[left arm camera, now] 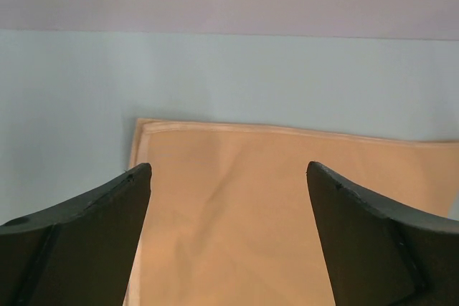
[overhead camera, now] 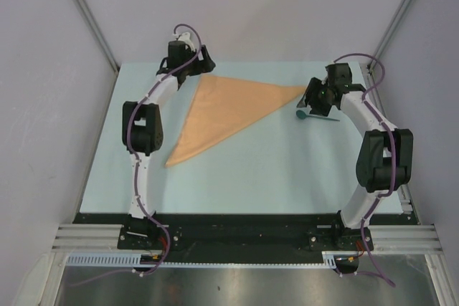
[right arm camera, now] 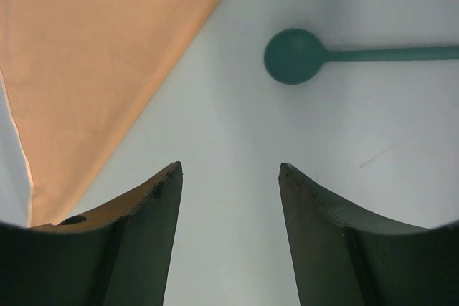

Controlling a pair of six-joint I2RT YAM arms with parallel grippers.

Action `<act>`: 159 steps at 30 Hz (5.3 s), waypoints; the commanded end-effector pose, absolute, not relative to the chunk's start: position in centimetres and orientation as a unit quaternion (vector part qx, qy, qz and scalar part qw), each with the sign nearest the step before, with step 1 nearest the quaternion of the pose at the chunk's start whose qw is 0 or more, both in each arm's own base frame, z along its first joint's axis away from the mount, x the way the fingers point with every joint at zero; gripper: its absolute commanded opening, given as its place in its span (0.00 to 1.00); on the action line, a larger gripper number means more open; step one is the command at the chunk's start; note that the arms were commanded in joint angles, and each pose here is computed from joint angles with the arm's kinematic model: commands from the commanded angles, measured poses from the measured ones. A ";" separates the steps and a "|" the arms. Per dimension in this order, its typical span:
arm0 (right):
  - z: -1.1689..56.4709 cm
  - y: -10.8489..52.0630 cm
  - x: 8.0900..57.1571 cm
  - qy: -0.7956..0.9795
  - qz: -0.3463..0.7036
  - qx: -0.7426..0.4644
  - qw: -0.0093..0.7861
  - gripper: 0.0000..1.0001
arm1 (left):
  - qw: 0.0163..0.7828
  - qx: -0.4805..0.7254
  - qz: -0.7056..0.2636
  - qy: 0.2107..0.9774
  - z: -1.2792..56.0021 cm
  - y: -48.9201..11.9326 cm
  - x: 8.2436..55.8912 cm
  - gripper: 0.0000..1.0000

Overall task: Fold the napkin, place the utensils inside, and roll it up
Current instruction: Grab a utensil with the right arm, then place the utensil onto the napkin, then fold the napkin

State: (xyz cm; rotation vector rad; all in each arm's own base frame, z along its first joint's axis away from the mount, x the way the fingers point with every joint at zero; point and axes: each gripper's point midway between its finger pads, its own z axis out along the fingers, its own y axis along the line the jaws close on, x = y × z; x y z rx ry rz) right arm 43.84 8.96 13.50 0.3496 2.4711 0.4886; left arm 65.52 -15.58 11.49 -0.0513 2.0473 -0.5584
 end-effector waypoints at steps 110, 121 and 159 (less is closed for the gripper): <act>5.7 35.0 49.1 0.782 0.390 0.403 0.272 0.46 | 0.529 0.066 -0.246 0.809 29.5 -14.9 40.3 0.99; 16.6 30.1 47.5 0.782 0.354 0.270 0.435 0.51 | 0.523 0.064 -0.239 0.815 28.9 -14.7 40.5 0.99; 2.1 3.0 59.5 0.843 0.291 0.269 0.363 0.43 | 0.495 0.071 -0.230 0.835 26.2 -14.9 41.5 0.99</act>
